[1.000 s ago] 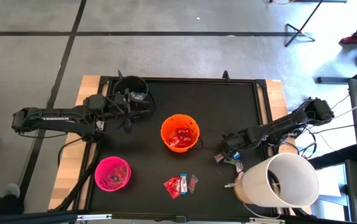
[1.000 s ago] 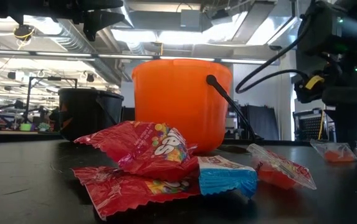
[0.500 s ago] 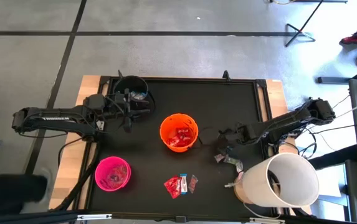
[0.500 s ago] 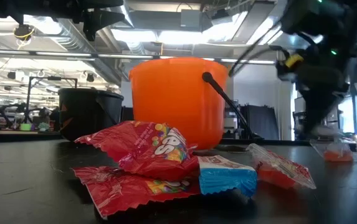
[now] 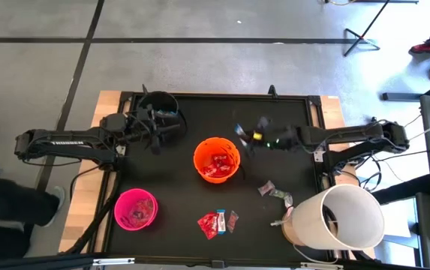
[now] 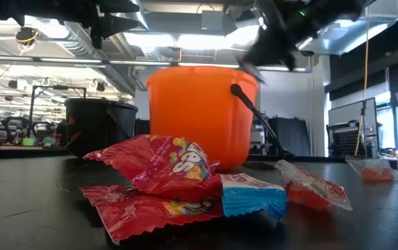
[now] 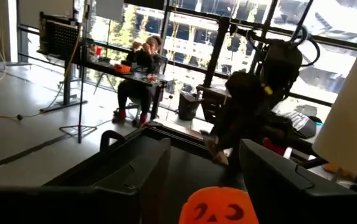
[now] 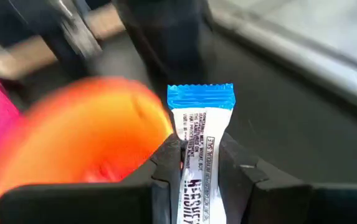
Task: Sort candy
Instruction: Put the white chocolate into the black bucket, then put the transparent candy into the pink bucket
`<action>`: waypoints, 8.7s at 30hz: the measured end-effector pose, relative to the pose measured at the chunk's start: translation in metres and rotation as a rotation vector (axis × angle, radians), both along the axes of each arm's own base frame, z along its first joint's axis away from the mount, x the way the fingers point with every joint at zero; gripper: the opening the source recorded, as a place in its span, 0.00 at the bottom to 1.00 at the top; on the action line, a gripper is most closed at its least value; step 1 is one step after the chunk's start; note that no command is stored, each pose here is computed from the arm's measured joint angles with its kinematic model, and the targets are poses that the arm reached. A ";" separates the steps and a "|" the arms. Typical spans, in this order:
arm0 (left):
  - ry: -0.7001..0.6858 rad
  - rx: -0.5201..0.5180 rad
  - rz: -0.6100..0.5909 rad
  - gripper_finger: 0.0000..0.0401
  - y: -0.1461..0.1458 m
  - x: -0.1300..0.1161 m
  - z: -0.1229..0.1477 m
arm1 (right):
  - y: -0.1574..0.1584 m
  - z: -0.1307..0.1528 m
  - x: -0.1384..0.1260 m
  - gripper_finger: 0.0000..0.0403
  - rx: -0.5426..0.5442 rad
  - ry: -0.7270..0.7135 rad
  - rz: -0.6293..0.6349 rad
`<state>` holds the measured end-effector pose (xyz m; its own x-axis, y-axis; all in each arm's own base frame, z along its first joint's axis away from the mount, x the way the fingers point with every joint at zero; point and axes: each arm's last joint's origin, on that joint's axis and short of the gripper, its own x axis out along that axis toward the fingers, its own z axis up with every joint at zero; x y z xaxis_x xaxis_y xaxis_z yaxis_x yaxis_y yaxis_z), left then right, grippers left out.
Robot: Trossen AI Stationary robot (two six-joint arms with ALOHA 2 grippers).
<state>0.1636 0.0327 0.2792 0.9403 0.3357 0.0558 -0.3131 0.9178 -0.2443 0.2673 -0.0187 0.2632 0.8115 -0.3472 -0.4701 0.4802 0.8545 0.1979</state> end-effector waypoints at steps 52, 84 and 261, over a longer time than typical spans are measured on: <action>0.258 0.273 0.479 0.40 0.022 0.089 -0.004 | -0.072 0.060 0.150 0.20 -0.206 -0.448 0.339; 0.534 0.298 0.609 0.06 0.023 0.005 0.018 | -0.066 0.099 0.102 0.68 -0.247 -0.098 0.398; 0.414 0.569 -0.139 0.05 -0.042 0.068 0.048 | 0.026 0.079 0.043 0.68 -0.364 -0.427 0.372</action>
<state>0.2321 -0.0090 0.3272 0.9543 0.2358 -0.1839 -0.1471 0.9056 0.3978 0.3104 0.0071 0.3420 0.9964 -0.0843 0.0129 0.0847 0.9960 -0.0272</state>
